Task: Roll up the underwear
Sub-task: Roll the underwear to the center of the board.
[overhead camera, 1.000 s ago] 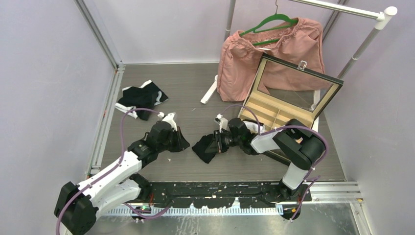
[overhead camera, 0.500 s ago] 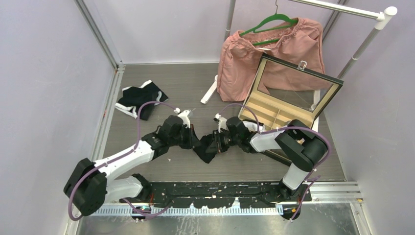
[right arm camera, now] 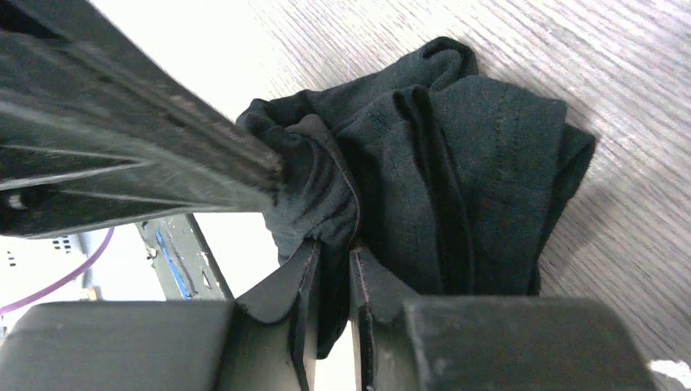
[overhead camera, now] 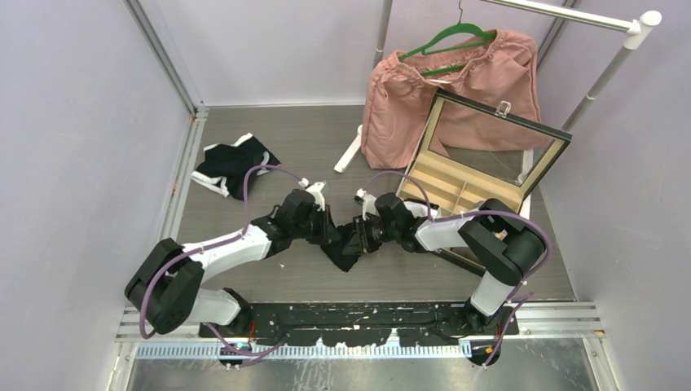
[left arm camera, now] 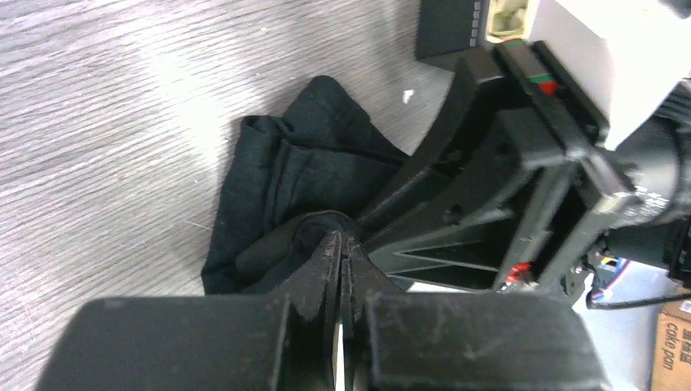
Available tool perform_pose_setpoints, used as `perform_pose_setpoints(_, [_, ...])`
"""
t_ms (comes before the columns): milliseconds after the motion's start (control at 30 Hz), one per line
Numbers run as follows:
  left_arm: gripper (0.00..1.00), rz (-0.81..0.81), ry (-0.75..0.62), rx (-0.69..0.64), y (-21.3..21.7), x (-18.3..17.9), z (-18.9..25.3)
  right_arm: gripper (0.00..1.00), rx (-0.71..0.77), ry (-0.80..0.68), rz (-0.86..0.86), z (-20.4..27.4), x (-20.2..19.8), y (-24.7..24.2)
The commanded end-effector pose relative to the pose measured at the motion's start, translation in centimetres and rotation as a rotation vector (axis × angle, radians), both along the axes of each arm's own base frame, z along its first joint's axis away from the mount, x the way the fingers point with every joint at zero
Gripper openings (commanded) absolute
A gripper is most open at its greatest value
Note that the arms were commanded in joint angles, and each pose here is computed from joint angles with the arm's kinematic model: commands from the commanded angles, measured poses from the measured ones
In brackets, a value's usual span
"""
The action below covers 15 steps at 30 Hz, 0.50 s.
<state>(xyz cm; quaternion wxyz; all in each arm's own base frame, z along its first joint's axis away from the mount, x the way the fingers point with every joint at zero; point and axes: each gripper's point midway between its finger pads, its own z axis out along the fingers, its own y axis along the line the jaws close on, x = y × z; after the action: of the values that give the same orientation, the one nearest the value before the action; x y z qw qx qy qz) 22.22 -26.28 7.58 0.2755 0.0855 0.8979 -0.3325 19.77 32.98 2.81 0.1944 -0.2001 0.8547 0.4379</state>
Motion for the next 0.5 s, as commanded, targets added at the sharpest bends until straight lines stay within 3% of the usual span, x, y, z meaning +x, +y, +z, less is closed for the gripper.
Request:
perform_pose_setpoints(0, [0.01,0.053,-0.001,0.035,0.5,0.8,-2.1,0.22,-0.129,0.003,-0.027,-2.2,-0.3,-2.1])
perform_pose_setpoints(467, [0.01,0.113,0.096,0.16,2.7,-0.3,-7.2,0.36,-0.216,-0.037,-0.036,-1.8,-0.6,-4.2])
